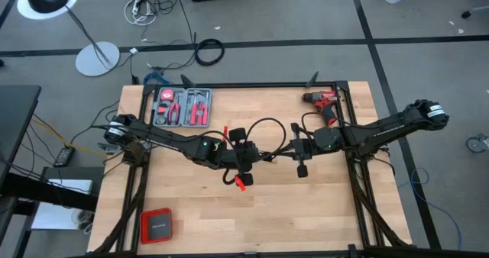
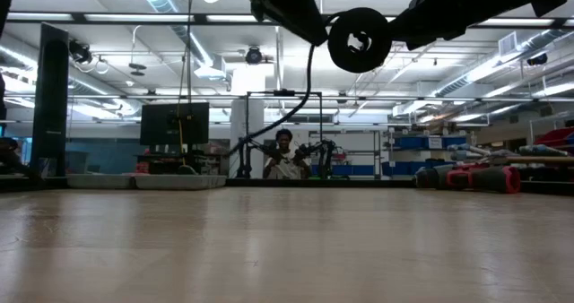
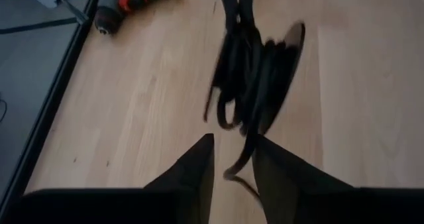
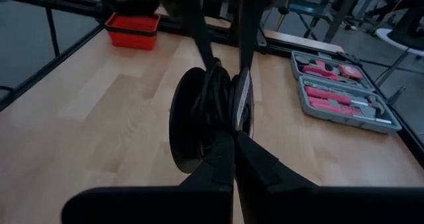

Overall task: Coil cords
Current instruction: Coil the black wire on the spool

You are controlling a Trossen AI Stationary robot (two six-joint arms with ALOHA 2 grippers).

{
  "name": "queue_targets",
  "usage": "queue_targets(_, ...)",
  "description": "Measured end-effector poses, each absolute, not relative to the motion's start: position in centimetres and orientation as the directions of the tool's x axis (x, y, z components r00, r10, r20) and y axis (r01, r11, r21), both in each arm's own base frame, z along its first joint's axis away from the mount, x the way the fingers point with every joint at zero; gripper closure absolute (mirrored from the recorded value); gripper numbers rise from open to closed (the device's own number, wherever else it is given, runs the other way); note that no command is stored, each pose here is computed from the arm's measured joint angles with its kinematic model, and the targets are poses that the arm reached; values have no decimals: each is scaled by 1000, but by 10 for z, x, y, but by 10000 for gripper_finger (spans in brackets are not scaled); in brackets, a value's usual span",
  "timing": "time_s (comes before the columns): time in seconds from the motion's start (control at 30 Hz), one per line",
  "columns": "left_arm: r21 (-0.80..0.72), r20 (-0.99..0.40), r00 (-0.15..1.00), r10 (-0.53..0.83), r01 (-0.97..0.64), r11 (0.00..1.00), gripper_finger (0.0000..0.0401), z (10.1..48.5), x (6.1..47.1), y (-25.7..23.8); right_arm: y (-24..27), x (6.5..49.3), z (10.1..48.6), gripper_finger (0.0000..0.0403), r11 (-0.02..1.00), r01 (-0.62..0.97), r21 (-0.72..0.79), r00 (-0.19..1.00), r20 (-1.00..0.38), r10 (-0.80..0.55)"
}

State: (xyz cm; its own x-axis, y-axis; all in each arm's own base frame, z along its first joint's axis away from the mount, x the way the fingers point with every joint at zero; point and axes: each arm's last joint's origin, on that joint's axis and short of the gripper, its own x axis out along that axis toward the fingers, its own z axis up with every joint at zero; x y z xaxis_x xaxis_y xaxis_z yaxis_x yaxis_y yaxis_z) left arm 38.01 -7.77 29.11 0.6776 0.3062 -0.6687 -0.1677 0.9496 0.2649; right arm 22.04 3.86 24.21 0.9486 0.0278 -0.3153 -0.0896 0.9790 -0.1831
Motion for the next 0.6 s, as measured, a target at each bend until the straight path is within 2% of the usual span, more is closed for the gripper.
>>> queue_targets(0.37,275,-708,635,309,-156,949,297,286,374,-83,35,208,253,403,987,-63,-146,956,-293,18)
queue_targets(0.6,256,-687,652,322,-198,946,297,288,375,-87,34,206,255,403,989,-21,-146,960,-279,-21)
